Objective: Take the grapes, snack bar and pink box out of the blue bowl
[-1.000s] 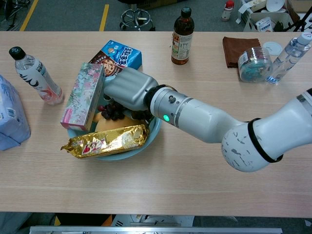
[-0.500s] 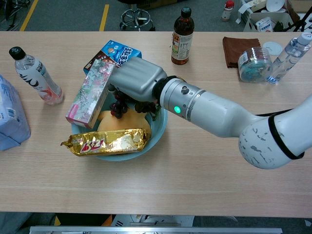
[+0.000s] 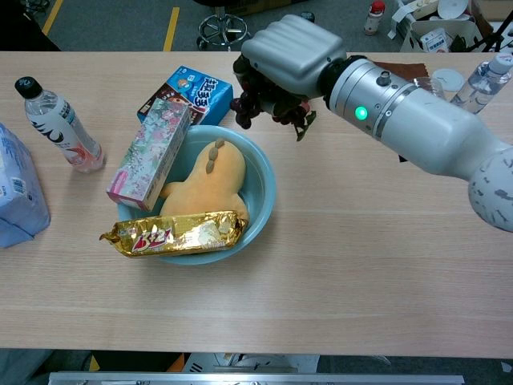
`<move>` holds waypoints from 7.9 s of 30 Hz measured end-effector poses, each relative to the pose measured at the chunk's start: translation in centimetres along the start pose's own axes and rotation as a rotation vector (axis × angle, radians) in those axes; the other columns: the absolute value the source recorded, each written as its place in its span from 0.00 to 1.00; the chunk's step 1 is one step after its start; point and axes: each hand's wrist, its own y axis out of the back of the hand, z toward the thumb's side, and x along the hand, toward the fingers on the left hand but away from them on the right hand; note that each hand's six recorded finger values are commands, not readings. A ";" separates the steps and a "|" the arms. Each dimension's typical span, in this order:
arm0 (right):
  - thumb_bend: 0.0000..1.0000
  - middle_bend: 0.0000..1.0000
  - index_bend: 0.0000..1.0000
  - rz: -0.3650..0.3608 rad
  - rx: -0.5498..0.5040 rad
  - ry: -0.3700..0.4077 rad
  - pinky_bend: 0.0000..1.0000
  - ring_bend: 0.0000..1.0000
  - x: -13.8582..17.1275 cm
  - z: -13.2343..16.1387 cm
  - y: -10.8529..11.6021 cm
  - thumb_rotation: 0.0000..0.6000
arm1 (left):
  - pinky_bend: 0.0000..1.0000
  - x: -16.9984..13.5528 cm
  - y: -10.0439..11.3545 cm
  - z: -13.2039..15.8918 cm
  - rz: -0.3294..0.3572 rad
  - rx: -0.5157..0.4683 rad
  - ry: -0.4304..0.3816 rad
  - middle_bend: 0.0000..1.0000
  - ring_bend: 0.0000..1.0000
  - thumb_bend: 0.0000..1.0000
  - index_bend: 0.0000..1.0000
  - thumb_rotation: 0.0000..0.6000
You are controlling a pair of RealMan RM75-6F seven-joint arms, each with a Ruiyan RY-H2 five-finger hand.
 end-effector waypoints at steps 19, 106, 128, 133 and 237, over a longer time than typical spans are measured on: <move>0.03 0.20 0.05 0.183 0.188 -0.277 0.37 0.15 1.3 -10.2 -4.9 1.00 | 0.15 0.6 -0.6 1.3 -0.018 0.005 -0.032 0.19 0.14 0.30 0.15 1.00; 0.40 0.50 0.47 0.060 -0.095 0.001 0.81 0.52 8.3 -1.8 -0.9 1.00 | 0.15 -0.2 -0.4 1.2 -0.016 -0.020 -0.043 0.19 0.14 0.30 0.15 1.00; 0.38 0.50 0.47 0.316 0.050 -0.191 0.80 0.51 11.8 -11.0 -10.8 1.00 | 0.15 0.2 -1.3 2.5 -0.044 -0.021 -0.074 0.19 0.14 0.30 0.15 1.00; 0.38 0.49 0.46 0.348 0.065 -0.208 0.76 0.48 12.2 -11.9 -12.3 1.00 | 0.15 0.2 -1.4 2.5 -0.046 -0.018 -0.069 0.19 0.14 0.30 0.15 1.00; 0.29 0.14 0.00 -0.006 -0.224 -0.373 0.32 0.09 19.8 -17.1 1.3 1.00 | 0.20 7.2 -10.9 23.9 -0.344 0.160 -1.045 0.17 0.16 0.30 0.16 1.00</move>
